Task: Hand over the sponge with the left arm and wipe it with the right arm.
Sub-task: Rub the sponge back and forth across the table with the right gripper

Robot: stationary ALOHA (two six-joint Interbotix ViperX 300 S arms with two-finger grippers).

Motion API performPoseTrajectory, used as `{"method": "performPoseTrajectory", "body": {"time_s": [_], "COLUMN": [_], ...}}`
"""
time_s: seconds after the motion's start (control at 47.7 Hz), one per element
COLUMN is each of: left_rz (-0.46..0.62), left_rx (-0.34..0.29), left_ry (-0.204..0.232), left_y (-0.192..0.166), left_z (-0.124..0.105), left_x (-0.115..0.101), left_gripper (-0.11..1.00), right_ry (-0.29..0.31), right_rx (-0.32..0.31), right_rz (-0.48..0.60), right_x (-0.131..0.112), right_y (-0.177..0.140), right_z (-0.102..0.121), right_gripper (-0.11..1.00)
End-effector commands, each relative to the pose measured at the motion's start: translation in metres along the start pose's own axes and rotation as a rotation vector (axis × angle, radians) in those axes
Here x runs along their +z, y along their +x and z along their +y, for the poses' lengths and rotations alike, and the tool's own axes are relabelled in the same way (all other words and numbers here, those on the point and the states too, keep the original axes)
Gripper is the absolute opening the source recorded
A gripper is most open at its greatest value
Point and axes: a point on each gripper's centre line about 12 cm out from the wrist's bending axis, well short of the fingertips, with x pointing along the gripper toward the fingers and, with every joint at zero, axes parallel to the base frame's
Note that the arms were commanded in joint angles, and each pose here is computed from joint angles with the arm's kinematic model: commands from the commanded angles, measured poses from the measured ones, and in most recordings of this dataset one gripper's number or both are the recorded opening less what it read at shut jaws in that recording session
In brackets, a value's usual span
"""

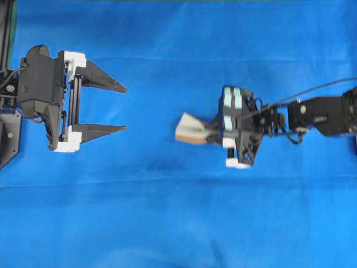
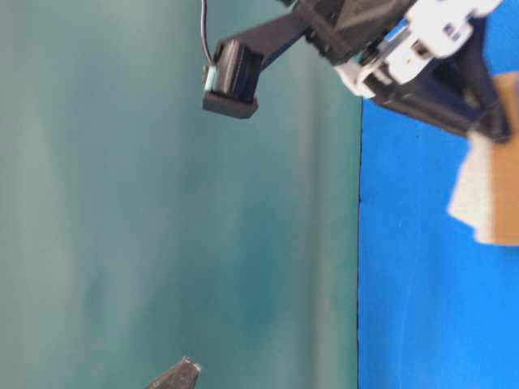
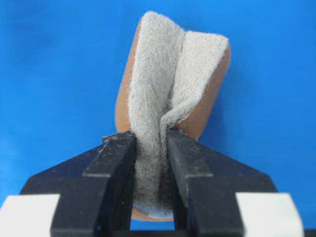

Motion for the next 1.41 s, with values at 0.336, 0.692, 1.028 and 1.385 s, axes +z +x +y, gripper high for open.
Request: {"method": "performPoseTrajectory", "body": {"time_s": [0.336, 0.692, 1.028, 1.385], "left_rz": [-0.022, -0.02, -0.017, -0.017], "left_rx": [-0.001, -0.003, -0.006, -0.006], "left_ry": [0.002, 0.0, -0.001, 0.004], "left_y": [-0.001, -0.001, -0.001, -0.001], "left_z": [0.0, -0.001, -0.002, -0.002], "left_x": [0.005, 0.005, 0.004, 0.004], "left_gripper": [0.87, 0.87, 0.87, 0.87], "right_ry": [-0.034, 0.064, 0.101, 0.069], "right_rx": [0.083, -0.07, -0.169, -0.135], "right_rz": [-0.012, 0.012, -0.068, -0.053], "right_x": [0.014, 0.007, 0.015, 0.014], "right_y": [0.001, 0.0, -0.009, -0.006], "right_z": [0.043, -0.036, -0.088, -0.071], "right_gripper": [0.26, 0.26, 0.26, 0.26]}}
